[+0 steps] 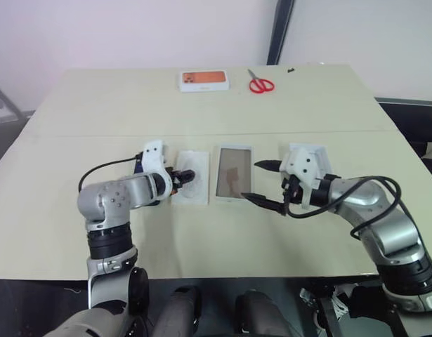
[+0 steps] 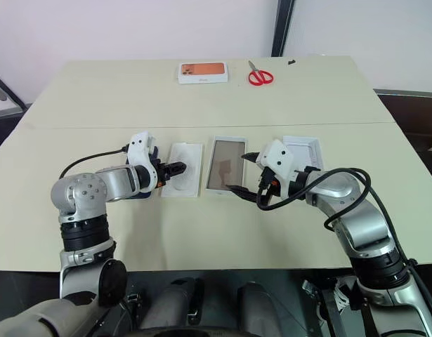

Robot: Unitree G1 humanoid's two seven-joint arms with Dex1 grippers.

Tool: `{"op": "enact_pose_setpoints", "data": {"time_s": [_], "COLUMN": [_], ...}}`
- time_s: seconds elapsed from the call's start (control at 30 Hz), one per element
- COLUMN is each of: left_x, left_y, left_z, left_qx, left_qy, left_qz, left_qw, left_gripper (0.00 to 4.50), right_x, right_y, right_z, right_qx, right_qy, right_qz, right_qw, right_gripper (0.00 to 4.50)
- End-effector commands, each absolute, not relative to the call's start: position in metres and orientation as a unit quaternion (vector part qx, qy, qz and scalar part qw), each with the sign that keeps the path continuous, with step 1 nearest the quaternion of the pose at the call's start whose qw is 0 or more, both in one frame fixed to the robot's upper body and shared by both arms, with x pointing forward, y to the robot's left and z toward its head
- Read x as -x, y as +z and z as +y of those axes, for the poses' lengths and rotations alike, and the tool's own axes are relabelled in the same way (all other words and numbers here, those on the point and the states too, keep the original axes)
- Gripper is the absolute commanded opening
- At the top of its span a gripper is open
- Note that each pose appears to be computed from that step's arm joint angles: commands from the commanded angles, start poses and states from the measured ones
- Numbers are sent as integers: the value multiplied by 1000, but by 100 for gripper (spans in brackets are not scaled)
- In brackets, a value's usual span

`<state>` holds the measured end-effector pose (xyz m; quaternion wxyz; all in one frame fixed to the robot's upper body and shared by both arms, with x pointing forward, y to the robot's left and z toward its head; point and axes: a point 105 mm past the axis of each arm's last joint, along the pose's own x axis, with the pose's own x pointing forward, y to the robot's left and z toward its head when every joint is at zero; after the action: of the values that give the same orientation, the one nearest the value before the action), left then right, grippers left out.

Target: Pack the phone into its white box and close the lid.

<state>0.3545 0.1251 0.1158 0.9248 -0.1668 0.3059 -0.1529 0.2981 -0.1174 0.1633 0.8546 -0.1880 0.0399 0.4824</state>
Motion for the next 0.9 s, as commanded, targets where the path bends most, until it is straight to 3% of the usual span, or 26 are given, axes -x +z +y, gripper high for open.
{"op": "enact_pose_setpoints", "data": {"time_s": [0.03,0.1,0.3,0.53,0.7,0.9], "left_x": [-356,-357,-361,-366,-364,-360], "left_y": [115,114,119,163,186,173], "left_z": [128,131,140,164,129,71], "left_qx": [169,170,178,261,289,268], "left_qy": [-141,-134,-117,-120,-198,-251], "left_qz": [304,304,287,197,185,241], "left_qw": [927,928,934,937,918,899], "left_gripper": [109,6,2,2,2,2], "right_x": [-293,-293,-293,-294,-309,-324], "right_y": [175,176,180,188,197,208], "right_z": [-113,-113,-111,-114,-130,-151], "right_qx": [197,197,198,204,220,241], "right_qy": [486,487,490,488,456,423], "right_qz": [13,12,5,-4,-11,-14], "right_qw": [851,851,849,849,862,873], "right_gripper": [450,450,450,450,450,450]}}
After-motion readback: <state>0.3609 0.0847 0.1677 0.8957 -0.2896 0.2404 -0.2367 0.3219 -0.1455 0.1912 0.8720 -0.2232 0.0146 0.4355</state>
